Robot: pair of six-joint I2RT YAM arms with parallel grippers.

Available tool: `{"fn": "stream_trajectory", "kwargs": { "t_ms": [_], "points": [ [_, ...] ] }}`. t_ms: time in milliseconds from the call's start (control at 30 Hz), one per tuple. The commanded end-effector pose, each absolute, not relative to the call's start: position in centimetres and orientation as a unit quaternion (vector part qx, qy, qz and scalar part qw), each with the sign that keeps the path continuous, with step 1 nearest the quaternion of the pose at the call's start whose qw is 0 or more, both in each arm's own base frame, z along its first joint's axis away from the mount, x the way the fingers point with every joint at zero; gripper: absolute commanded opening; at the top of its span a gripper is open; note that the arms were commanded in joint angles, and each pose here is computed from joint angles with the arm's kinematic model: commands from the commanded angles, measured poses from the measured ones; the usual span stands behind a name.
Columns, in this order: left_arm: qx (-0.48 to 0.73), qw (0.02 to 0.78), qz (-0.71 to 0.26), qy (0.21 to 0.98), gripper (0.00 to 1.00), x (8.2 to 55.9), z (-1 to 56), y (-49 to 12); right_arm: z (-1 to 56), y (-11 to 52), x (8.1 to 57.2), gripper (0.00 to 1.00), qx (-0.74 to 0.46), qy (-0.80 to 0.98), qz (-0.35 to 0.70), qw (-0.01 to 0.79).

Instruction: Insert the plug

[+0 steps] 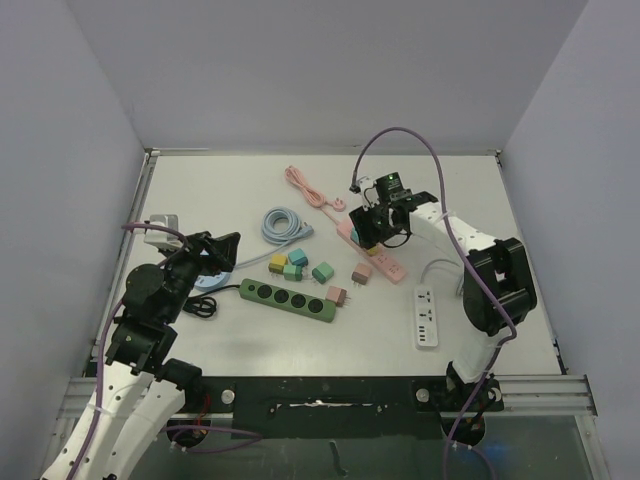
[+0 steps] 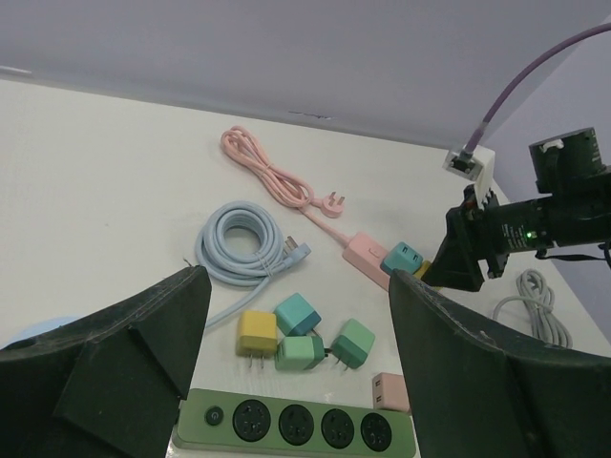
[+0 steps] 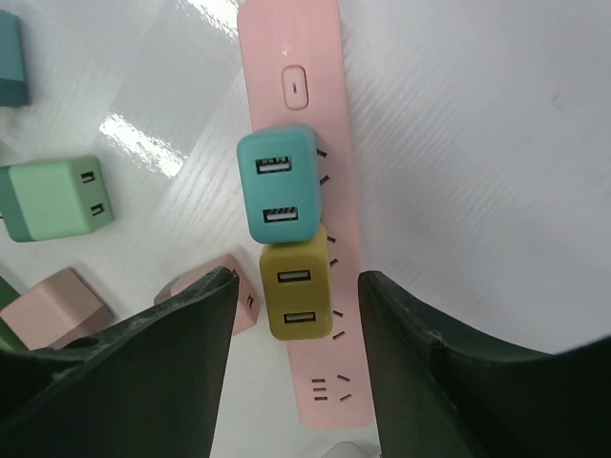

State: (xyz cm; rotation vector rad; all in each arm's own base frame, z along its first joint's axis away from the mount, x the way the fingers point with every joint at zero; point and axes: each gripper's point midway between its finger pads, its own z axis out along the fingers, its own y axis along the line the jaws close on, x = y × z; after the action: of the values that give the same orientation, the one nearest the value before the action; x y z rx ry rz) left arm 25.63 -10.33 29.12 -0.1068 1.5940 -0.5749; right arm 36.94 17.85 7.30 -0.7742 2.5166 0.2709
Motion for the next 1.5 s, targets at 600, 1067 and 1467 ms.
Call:
{"fn": "stream_trajectory", "kwargs": {
  "t_ms": [600,1067,1467],
  "points": [
    [-0.043,0.682,-0.266,0.68,0.74,25.8,31.0,-10.4,6.3,17.9,36.4,0.26,-0.311,0.923,0.098,0.204],
    [-0.039,0.676,-0.269,0.686,0.74,26.0,30.8,-10.8,-2.1,16.5,32.6,0.0,-0.308,0.943,0.073,0.1],
    [-0.003,0.592,-0.346,0.728,0.76,27.3,28.9,-15.4,15.3,19.1,36.4,0.62,-0.153,0.907,0.12,0.373]
  ]
}}
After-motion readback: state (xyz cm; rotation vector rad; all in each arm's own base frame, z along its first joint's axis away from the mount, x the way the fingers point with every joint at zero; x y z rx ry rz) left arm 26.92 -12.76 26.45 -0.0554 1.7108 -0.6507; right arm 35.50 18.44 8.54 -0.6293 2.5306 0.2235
